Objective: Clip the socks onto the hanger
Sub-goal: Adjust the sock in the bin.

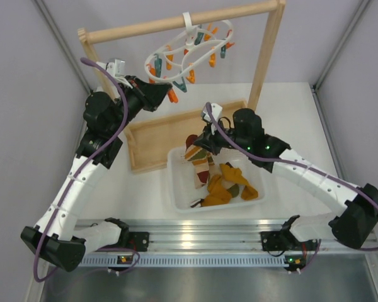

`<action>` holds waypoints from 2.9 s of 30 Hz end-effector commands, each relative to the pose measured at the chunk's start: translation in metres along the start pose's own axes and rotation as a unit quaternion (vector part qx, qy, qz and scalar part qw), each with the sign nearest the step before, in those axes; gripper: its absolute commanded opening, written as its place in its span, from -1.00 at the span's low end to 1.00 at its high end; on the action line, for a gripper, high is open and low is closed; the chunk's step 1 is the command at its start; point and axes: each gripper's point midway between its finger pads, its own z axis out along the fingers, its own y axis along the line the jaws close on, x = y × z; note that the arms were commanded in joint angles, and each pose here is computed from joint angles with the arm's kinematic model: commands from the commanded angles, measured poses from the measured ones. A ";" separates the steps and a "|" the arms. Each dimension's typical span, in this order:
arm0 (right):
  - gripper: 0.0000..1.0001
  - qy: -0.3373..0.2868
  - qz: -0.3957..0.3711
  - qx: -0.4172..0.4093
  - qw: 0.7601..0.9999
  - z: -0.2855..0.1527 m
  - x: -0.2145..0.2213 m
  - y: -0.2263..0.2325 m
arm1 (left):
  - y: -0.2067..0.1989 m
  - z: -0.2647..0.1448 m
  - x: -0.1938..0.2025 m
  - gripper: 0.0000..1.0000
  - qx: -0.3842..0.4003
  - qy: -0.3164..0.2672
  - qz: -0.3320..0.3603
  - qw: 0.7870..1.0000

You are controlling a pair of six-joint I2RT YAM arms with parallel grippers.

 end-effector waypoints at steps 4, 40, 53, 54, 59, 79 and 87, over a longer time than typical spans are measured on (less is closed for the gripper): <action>-1.00 -0.058 -0.093 -0.005 0.994 -0.022 -0.058 -0.004 | -0.016 -0.005 0.003 -1.00 0.039 0.014 -0.004 0.999; -0.99 0.291 -0.274 -0.218 0.890 -0.099 0.203 -0.004 | -0.014 -0.007 0.017 -1.00 0.046 0.045 0.005 0.998; -0.36 0.192 -0.158 -0.161 0.955 -0.072 0.132 -0.028 | -0.011 -0.007 0.020 -1.00 0.041 0.048 0.002 0.998; -0.38 0.193 -0.156 -0.146 0.958 -0.069 0.133 -0.034 | -0.011 -0.007 0.021 -1.00 0.041 0.049 0.002 0.998; -0.49 0.235 -0.146 -0.007 0.961 -0.055 0.160 -0.089 | -0.011 -0.006 0.018 -1.00 0.042 0.045 0.003 0.998; -0.42 0.323 -0.134 0.011 0.937 -0.033 0.247 -0.102 | -0.009 -0.006 0.018 -1.00 0.037 0.042 0.006 0.998; -1.00 0.308 -0.144 -0.026 0.940 -0.039 0.228 -0.085 | -0.008 -0.007 0.018 -1.00 0.035 0.042 0.008 0.998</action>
